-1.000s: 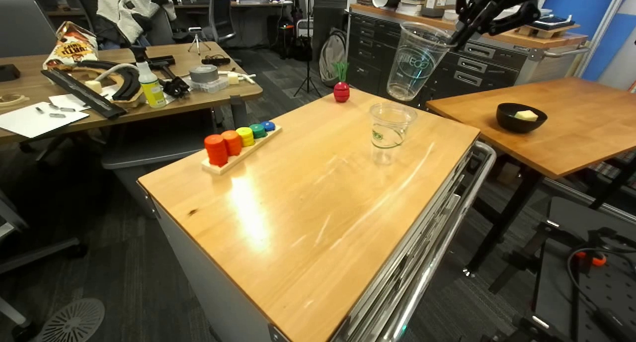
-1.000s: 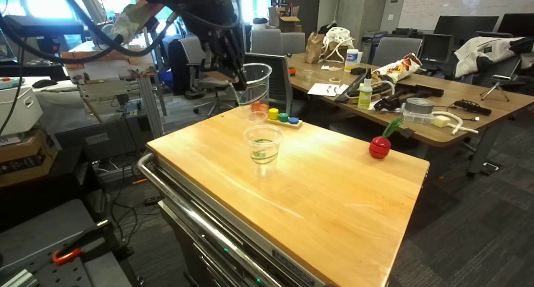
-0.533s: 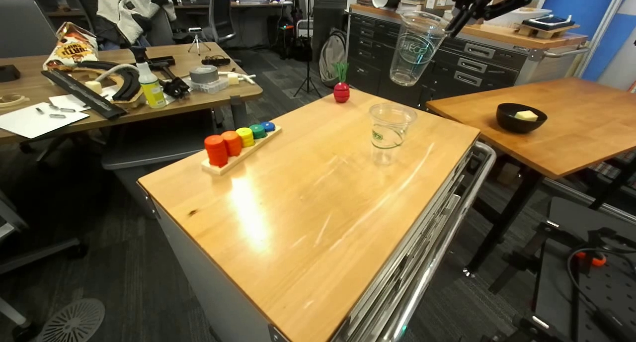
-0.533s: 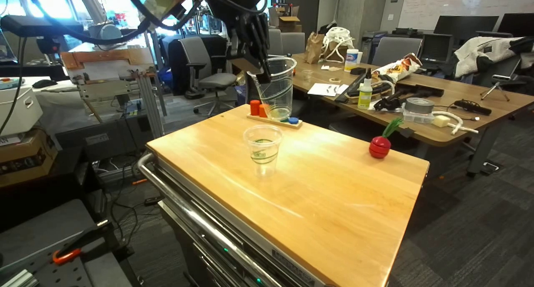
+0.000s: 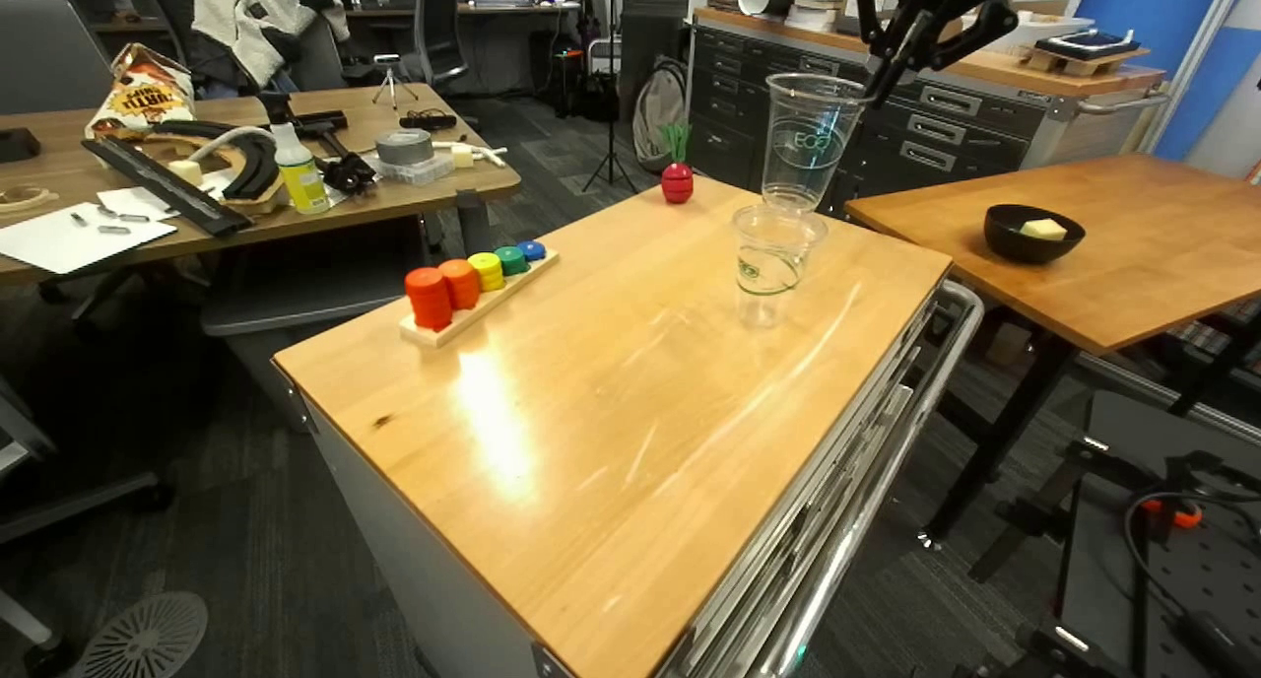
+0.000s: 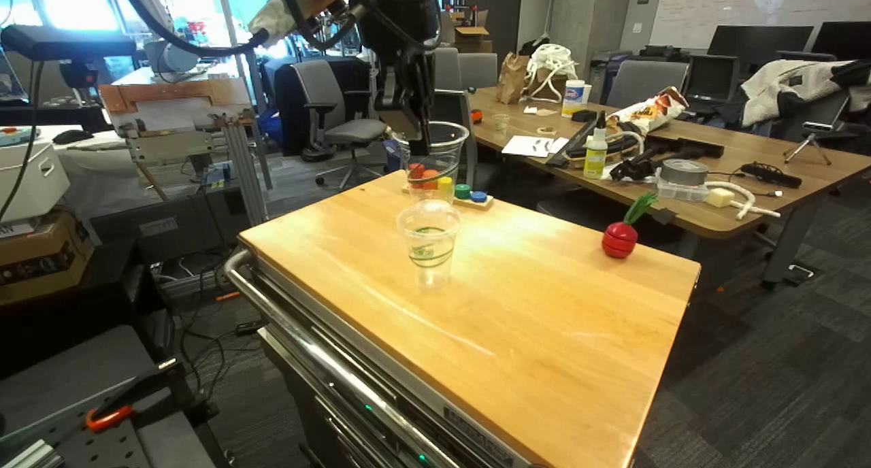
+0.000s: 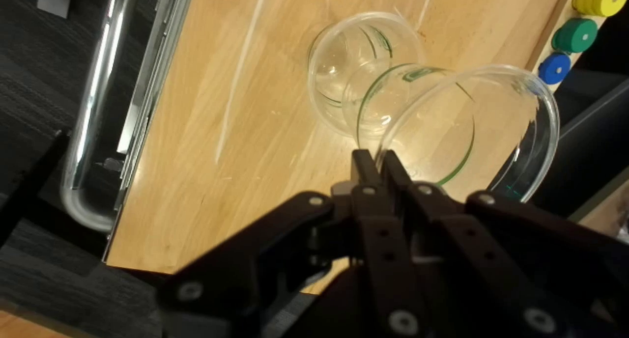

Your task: Stack the cups

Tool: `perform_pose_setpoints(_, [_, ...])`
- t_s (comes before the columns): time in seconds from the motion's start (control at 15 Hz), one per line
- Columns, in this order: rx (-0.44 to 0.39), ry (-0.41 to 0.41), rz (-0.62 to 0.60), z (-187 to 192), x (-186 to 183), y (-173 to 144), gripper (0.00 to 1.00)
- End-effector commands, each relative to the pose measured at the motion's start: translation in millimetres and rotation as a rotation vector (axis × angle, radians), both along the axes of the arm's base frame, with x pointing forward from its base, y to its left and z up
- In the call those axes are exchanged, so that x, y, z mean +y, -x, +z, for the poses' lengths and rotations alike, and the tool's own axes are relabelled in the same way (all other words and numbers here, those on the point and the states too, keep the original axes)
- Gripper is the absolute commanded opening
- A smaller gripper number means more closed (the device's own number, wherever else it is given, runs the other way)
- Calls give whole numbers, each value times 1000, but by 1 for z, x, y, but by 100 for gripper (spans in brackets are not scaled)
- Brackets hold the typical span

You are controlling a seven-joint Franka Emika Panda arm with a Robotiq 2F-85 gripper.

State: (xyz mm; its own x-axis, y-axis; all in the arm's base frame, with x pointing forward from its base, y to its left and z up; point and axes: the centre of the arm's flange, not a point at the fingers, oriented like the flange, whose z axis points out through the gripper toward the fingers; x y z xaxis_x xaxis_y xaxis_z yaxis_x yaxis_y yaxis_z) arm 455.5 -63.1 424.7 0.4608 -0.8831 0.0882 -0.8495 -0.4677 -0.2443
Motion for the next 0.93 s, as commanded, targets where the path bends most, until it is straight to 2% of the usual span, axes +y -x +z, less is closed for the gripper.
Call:
perform_pose_setpoints(0.0, [53, -36, 43, 0, -6, -23, 2])
perform_pose_setpoints(0.33, [110, -48, 91, -14, 2, -33, 2])
perform_pose_setpoints(0.67, [142, 2, 123, -40, 3, -47, 2])
perform_pose_setpoints(0.73, [147, 8, 128, -45, 3, -48, 9])
perform_pose_setpoints(0.8, [157, 7, 131, -50, 4, -48, 33])
perform_pose_setpoints(0.87, [161, 6, 136, -53, 4, -48, 34])
